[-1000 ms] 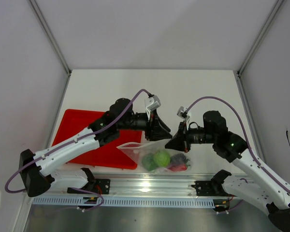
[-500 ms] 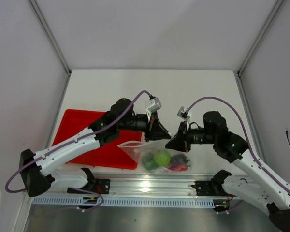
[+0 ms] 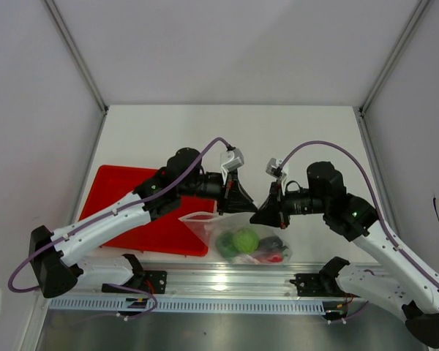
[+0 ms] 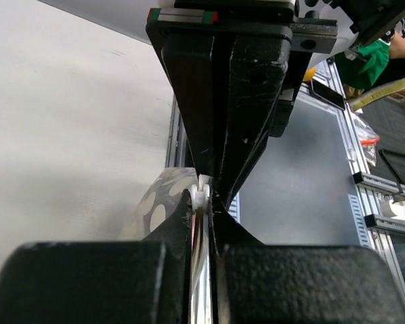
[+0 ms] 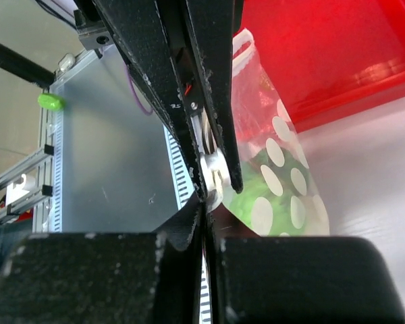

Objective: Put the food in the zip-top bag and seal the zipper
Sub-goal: Zip the zipper food storage bag at the center of the board.

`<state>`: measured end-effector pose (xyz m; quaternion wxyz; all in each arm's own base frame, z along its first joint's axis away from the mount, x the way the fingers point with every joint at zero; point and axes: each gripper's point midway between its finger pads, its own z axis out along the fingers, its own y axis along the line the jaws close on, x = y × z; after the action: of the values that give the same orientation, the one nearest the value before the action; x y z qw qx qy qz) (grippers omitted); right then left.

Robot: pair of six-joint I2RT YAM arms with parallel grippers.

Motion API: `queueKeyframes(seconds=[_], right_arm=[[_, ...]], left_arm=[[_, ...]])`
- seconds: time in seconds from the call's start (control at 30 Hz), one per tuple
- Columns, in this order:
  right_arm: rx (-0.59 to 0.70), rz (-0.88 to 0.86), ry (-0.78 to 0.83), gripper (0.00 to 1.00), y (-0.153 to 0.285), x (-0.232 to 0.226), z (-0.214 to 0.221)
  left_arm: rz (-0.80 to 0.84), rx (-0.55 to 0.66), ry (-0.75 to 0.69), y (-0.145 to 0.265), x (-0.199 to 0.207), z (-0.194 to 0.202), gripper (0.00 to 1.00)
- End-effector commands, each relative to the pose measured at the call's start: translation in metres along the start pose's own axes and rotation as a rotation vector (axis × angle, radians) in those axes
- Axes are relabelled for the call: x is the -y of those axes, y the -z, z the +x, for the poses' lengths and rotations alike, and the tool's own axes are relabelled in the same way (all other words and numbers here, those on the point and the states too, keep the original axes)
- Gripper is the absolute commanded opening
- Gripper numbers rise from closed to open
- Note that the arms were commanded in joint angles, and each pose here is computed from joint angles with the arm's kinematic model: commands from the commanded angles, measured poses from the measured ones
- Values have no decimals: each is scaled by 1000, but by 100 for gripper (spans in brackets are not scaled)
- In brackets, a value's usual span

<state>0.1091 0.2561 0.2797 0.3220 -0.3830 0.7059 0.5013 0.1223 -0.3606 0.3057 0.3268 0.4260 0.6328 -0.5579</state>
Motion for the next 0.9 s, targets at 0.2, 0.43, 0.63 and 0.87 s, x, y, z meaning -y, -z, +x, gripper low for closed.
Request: queueKeyframes(seconds=[0.2, 0.43, 0.63, 0.87], right_arm=[[5, -13, 30, 4, 4, -5, -6], [14, 8, 27, 0, 4, -2, -8], [114, 115, 26, 0, 8, 10, -28], [285, 218, 11, 0, 30, 11, -50]], left_arm=[[77, 35, -55, 4, 21, -21, 1], [83, 31, -53, 4, 21, -20, 1], [47, -2, -50, 4, 13, -10, 1], [2, -38, -32, 8, 0, 7, 1]])
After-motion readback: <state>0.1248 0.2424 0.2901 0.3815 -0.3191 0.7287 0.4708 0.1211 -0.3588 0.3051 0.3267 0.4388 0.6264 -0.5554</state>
